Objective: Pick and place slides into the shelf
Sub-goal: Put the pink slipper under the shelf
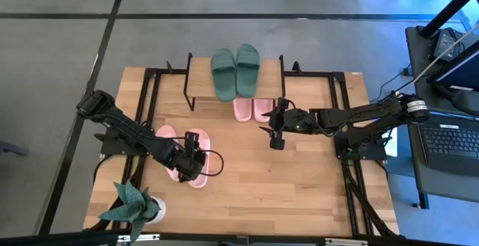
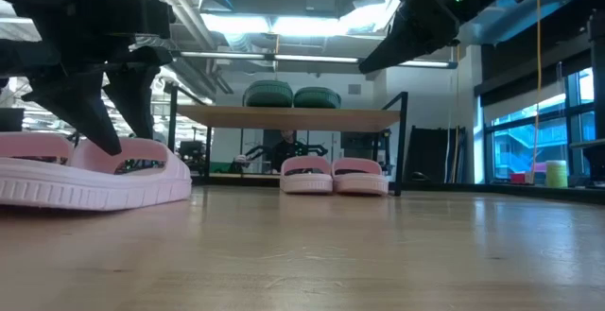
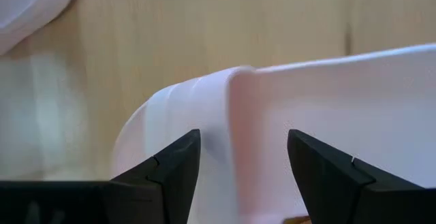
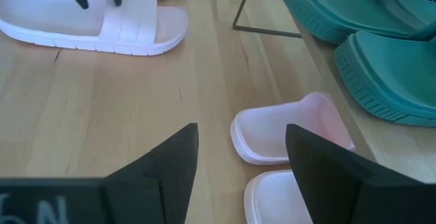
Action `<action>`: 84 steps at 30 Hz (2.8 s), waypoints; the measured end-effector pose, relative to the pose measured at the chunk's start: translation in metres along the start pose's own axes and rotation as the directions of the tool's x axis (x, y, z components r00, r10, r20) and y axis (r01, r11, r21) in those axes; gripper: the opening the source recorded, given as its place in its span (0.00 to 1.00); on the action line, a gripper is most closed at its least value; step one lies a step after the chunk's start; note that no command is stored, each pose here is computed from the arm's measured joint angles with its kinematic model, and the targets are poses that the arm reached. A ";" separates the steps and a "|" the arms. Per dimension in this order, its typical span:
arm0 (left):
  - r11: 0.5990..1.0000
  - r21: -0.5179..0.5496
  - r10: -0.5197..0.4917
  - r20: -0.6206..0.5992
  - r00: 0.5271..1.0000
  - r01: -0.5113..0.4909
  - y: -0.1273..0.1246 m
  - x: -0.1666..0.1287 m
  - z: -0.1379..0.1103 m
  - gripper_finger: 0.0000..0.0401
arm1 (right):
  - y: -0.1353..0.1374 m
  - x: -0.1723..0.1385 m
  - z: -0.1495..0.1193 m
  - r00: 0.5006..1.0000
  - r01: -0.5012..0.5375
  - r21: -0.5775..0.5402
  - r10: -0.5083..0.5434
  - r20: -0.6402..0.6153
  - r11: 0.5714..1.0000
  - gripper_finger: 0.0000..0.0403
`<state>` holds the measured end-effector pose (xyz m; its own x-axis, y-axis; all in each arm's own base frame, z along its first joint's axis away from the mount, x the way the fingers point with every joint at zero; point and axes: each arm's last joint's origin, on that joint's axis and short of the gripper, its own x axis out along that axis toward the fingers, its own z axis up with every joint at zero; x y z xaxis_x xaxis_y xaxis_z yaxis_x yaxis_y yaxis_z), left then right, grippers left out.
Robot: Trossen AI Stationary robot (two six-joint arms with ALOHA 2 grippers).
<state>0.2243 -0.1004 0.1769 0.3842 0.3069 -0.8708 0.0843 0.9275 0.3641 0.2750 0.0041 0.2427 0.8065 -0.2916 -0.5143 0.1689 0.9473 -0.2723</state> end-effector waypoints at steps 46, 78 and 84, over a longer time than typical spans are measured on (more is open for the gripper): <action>0.915 -0.104 0.383 -0.083 0.920 -0.390 0.050 0.036 0.032 0.01 | 0.000 0.000 -0.002 1.000 -0.001 -0.015 0.001 -0.023 1.000 0.55; 0.878 -0.094 0.460 -0.108 0.882 -0.469 0.094 0.113 0.047 0.04 | 0.001 0.000 -0.010 0.995 -0.010 -0.032 0.007 -0.103 0.999 0.55; 0.878 -0.094 0.460 -0.104 0.882 -0.469 0.094 0.112 0.048 0.14 | 0.001 0.000 -0.010 0.995 -0.010 -0.032 0.007 -0.104 0.999 0.55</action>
<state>0.3193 0.0106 0.1289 0.2818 0.7194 -0.6349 -0.1925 0.6906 0.6971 0.2689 0.0035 0.2342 0.7445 -0.2971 -0.5979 0.1425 0.9456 -0.2924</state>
